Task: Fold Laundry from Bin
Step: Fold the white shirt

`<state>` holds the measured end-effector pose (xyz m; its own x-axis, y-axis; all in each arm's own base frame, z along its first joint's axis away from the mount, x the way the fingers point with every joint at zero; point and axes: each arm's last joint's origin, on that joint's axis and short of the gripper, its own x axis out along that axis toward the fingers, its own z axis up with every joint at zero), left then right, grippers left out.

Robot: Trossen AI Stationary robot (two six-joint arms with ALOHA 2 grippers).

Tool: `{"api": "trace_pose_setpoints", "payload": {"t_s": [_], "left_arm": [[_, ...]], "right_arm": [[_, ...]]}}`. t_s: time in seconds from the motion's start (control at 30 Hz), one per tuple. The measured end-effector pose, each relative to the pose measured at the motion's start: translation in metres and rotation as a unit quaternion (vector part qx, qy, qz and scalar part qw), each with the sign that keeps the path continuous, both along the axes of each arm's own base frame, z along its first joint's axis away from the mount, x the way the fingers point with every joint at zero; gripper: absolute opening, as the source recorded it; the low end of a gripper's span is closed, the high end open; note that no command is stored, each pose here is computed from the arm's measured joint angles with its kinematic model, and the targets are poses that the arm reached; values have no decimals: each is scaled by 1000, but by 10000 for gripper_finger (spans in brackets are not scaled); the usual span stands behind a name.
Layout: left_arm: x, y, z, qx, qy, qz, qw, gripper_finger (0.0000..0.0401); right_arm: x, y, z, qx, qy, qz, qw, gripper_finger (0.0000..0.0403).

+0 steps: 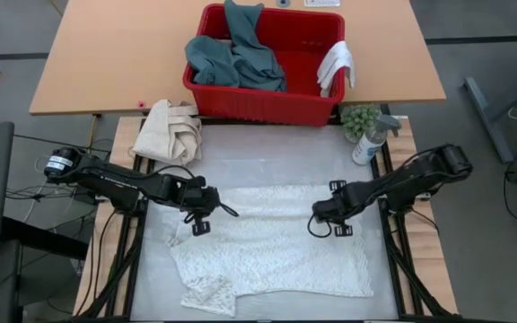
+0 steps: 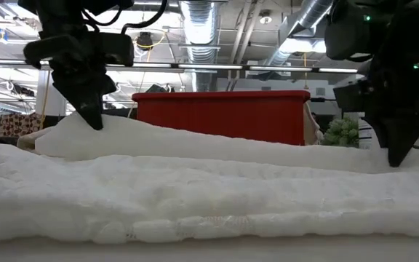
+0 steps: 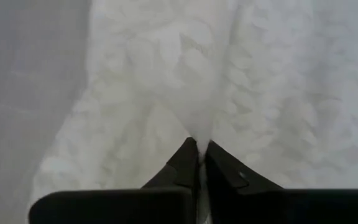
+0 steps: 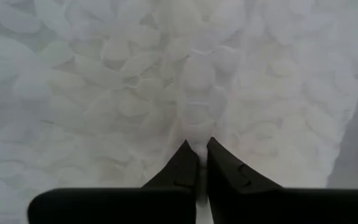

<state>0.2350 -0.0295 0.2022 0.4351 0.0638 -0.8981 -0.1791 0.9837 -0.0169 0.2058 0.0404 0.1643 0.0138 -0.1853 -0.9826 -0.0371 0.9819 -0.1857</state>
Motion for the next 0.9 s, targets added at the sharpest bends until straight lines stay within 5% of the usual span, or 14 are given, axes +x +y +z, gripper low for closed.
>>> {"api": "trace_pose_setpoints", "payload": {"t_s": [0.27,0.57,0.7,0.9], "left_arm": [[-1,-5,0,-69,14,-67,995,88],[-2,-6,2,-115,12,-22,993,173],[-3,-2,21,-75,-35,8,997,171],[2,11,48,67,-150,85,983,149]], "right_arm": [[-7,-6,24,41,-56,-1,998,123],[-19,-5,48,105,-112,0,988,222],[-24,-7,57,97,-151,-25,983,231],[-16,-17,56,63,-179,-92,977,220]]}}
